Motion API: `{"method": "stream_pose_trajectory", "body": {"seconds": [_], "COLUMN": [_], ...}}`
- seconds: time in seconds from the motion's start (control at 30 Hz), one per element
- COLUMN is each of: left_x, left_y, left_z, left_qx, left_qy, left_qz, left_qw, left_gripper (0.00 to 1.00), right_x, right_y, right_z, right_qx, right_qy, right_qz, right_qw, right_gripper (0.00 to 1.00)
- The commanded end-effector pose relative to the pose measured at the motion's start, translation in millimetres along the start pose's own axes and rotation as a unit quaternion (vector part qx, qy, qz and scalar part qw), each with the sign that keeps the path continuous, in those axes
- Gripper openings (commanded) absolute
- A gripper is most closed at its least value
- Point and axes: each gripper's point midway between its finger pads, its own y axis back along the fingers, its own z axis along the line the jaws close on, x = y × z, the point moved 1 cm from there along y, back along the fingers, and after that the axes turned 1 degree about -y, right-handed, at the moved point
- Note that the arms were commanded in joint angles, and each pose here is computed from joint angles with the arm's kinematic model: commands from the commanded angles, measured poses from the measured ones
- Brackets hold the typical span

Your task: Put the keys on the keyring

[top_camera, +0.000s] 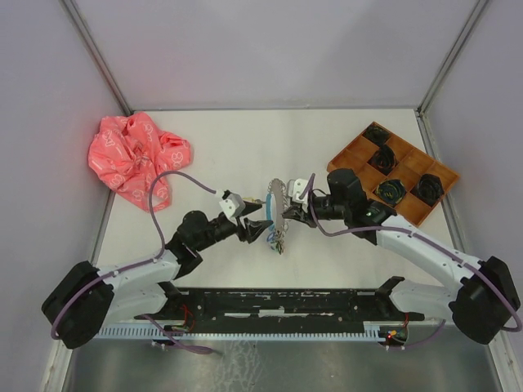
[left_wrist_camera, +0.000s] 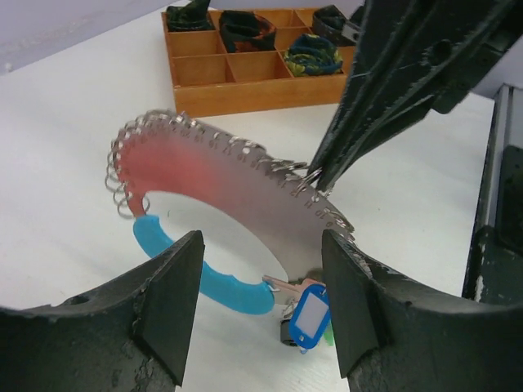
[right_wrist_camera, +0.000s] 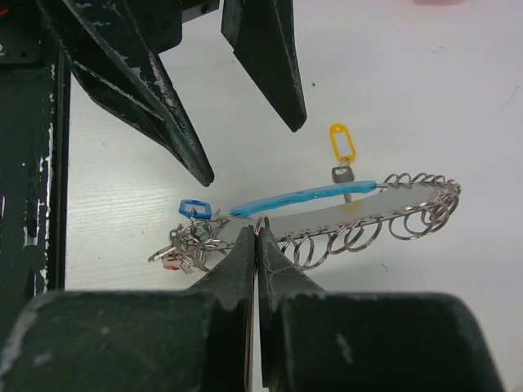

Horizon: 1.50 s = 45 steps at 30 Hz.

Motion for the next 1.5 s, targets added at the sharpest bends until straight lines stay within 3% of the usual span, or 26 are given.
{"method": "stream_pose_trajectory", "body": {"seconds": [0.0,0.2,0.47,0.93,1.47], "left_x": [-9,16,32,21,28], "left_y": [-7,-5,-10,-23,-32], "left_z": [-13,-24,-36,-38,-43], "left_qx": [0.07,0.118,0.174,0.201,0.226], "left_qy": [-0.104,-0.129,-0.15,-0.188,-0.172], "left_qz": [-0.035,-0.012,0.003,-0.009,-0.001], "left_qw": [0.991,0.985,0.973,0.961,0.959], "left_gripper": [0.66,0.67,0.68,0.39,0.29], "right_x": [-2,34,22,14,14], "right_y": [-9,-21,-18,-11,-16], "right_z": [-3,4,18,30,26], "right_qx": [-0.018,-0.043,-0.07,-0.096,-0.088], "right_qy": [0.032,-0.009,0.049,0.078,0.053], "right_qz": [-0.009,0.045,-0.012,-0.036,-0.038], "right_qw": [0.999,0.998,0.996,0.992,0.994], "right_gripper": [0.03,0.04,0.04,0.04,0.02]}}
